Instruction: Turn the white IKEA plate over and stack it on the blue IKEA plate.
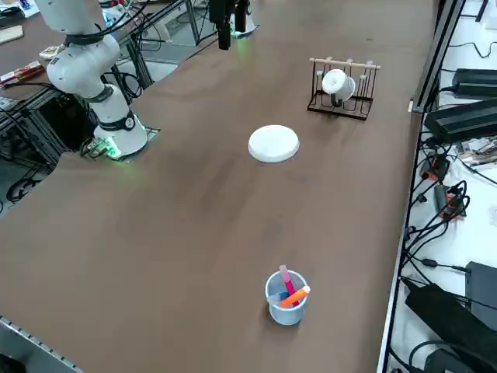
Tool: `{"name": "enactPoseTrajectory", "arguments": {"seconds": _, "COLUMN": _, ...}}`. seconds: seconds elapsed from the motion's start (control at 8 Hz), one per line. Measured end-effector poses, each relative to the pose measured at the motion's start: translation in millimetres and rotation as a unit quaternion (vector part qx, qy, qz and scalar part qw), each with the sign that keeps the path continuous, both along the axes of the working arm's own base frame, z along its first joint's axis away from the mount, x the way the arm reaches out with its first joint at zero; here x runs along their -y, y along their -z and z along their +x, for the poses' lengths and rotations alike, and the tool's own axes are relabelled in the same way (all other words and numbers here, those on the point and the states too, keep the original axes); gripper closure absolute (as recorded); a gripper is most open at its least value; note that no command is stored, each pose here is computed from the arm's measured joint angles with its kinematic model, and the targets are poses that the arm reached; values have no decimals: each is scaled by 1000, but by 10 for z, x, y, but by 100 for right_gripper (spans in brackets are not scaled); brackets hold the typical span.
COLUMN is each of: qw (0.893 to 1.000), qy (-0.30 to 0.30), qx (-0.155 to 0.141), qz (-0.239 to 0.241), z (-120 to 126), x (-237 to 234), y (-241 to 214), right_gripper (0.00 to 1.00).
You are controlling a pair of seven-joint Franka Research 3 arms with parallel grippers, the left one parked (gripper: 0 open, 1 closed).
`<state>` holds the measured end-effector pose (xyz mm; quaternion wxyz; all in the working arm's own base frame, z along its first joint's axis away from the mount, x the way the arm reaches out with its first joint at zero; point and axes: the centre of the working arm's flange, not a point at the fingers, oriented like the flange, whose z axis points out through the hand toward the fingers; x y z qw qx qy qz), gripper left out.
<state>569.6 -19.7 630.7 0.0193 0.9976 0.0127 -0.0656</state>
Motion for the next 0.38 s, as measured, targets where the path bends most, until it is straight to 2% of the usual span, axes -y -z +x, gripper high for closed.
{"name": "enactPoseTrajectory", "arguments": {"seconds": 0.38, "qw": 1000, "qy": 0, "qx": -4, "qz": 0, "z": 24, "x": -1, "y": 47, "right_gripper": 0}}
